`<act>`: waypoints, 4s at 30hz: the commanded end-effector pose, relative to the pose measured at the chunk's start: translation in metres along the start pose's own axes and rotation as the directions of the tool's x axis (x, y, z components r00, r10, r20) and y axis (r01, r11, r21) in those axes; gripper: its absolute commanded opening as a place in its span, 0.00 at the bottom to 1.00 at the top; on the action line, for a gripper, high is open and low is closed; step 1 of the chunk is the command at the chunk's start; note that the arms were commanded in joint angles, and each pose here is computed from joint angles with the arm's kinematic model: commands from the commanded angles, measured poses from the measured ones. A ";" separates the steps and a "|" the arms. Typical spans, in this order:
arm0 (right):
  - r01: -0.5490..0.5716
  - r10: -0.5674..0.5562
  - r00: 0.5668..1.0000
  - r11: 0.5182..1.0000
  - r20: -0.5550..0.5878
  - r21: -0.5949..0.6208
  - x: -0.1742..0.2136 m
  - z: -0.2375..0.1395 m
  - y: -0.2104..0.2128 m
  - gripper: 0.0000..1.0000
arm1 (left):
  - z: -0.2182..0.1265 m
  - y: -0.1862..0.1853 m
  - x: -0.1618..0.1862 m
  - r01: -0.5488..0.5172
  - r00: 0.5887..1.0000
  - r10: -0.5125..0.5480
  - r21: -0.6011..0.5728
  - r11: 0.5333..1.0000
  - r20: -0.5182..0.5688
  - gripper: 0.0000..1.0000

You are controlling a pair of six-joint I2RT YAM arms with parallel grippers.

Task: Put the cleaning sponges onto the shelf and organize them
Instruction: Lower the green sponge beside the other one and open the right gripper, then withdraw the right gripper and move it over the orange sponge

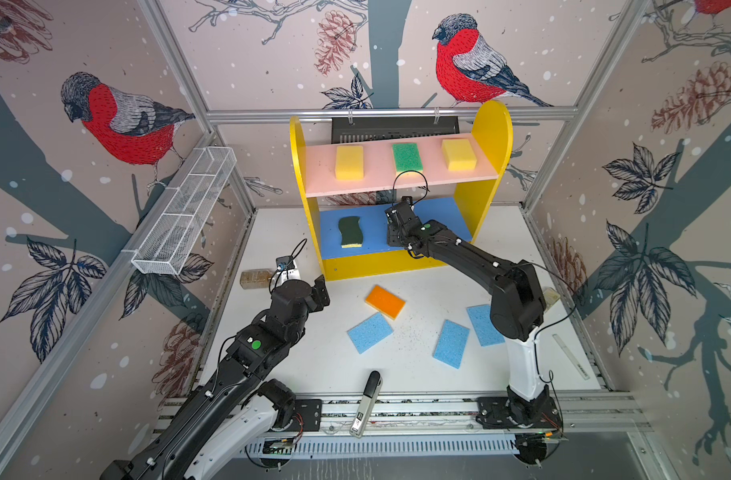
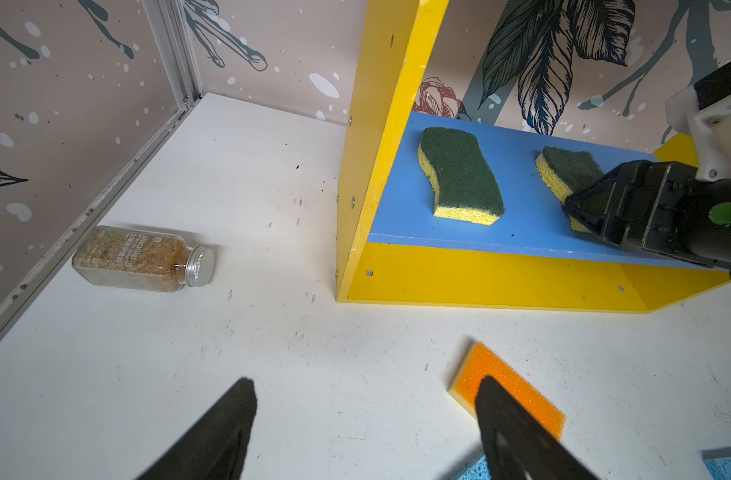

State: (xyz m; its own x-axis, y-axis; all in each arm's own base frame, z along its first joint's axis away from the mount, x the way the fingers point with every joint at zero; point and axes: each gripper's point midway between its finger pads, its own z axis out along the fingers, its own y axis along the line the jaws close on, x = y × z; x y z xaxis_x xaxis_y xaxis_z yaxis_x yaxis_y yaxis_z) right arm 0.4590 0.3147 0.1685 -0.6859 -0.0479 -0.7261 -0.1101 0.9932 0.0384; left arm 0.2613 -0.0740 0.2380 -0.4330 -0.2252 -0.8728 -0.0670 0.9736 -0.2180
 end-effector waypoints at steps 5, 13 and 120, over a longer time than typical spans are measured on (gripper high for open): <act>0.002 -0.002 1.000 1.000 -0.014 -0.004 0.002 0.001 0.000 0.73 | -0.002 -0.004 -0.006 0.005 1.000 -0.005 0.020 1.000 0.025 0.83; -0.001 0.001 1.000 1.000 0.005 -0.002 -0.005 -0.007 -0.002 0.78 | -0.003 -0.005 -0.008 0.008 1.000 -0.009 0.026 1.000 0.029 0.83; 0.459 -0.503 0.864 0.776 0.012 -0.432 0.223 -0.071 0.021 1.00 | -0.029 -0.003 -0.004 0.184 0.983 -0.184 0.107 0.977 -0.012 0.82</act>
State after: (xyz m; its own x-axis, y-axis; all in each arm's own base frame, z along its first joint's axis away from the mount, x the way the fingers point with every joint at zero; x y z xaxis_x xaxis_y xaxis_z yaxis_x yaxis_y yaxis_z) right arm 0.2479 0.3108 0.0533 -0.5519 -0.5406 -0.6350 -0.7013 0.7128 0.0027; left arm 0.2361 -0.0795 0.2547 -0.4370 -0.3952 -0.8080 -0.0310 0.9044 -0.4256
